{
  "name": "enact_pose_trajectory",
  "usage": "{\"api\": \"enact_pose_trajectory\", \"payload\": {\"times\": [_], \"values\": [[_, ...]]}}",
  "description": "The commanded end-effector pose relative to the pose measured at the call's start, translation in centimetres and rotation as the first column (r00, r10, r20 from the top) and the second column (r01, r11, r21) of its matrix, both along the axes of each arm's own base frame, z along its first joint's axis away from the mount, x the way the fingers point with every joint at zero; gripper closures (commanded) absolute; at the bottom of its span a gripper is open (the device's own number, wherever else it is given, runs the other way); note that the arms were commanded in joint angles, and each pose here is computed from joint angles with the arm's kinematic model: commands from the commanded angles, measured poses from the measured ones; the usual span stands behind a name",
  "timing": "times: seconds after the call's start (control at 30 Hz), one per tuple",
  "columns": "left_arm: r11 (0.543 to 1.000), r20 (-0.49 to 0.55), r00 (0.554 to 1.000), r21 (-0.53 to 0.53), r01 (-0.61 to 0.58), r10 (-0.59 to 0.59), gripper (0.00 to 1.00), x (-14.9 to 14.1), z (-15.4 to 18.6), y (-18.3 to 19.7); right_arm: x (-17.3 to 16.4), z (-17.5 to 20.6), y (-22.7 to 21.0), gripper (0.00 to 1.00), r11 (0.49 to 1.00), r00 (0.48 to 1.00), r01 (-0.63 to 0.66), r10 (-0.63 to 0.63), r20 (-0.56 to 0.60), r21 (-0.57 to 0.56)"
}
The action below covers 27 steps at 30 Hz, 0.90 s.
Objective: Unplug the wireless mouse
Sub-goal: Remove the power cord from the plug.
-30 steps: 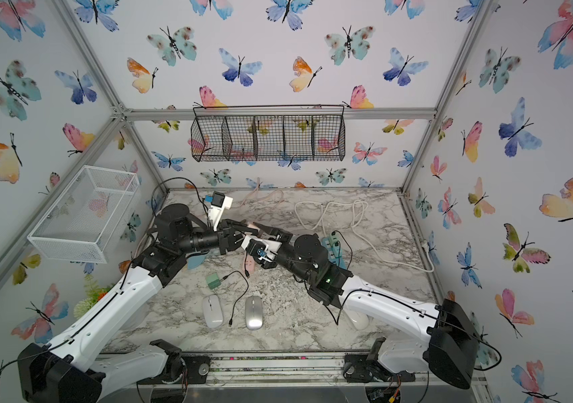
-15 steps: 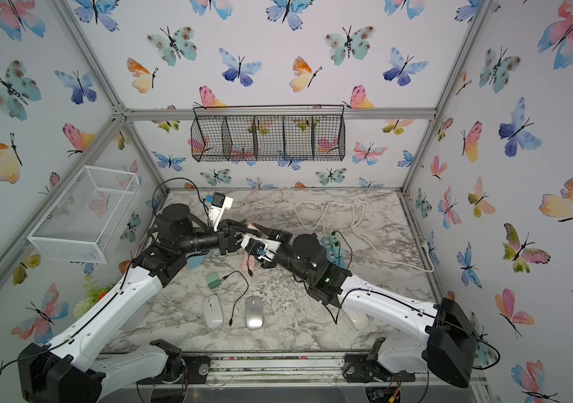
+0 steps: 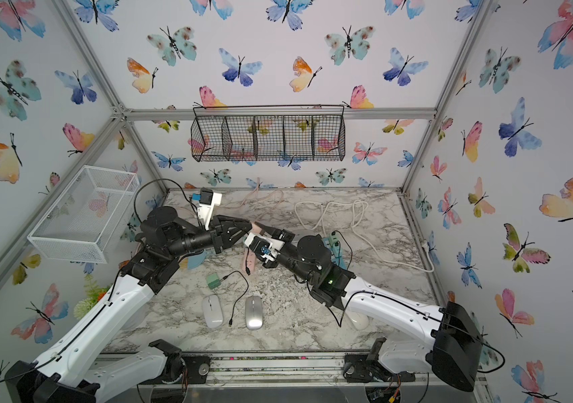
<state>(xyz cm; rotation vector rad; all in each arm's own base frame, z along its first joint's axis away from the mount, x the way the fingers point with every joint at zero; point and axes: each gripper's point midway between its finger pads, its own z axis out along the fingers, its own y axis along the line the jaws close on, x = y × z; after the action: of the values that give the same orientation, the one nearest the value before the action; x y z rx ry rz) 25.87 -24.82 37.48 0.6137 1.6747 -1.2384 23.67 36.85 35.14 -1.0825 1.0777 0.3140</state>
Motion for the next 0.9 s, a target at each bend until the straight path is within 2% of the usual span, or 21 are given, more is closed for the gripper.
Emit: {"api": "enact_pose_trajectory", "payload": {"times": [0.0,0.43,0.57,0.7,0.87], "values": [[1.000,0.030,1.000,-0.023,0.010,-0.009,0.75,-0.4,0.9,-0.1,-0.8,0.6,-0.2,0.69,0.999,1.000,-0.022,0.023,-0.009,0.031],[1.000,0.028,1.000,-0.028,0.009,-0.009,1.00,-0.4,1.1,-0.1,-0.8,0.3,-0.1,0.70,0.999,0.999,-0.023,0.024,-0.022,0.026],[1.000,0.038,0.999,-0.016,0.003,-0.002,1.00,-0.5,1.3,0.1,-0.2,-0.5,-0.5,0.72,1.000,0.999,0.017,-0.016,-0.049,0.012],[1.000,0.064,0.998,-0.022,-0.017,0.019,1.00,-0.9,2.1,1.2,0.6,-3.2,-1.6,0.78,0.994,0.988,0.086,-0.093,-0.124,-0.062],[0.999,0.071,0.997,-0.033,-0.009,0.011,1.00,-1.0,2.4,2.0,0.6,-5.7,-2.4,0.81,0.987,0.976,0.110,-0.130,-0.174,-0.121]]}}
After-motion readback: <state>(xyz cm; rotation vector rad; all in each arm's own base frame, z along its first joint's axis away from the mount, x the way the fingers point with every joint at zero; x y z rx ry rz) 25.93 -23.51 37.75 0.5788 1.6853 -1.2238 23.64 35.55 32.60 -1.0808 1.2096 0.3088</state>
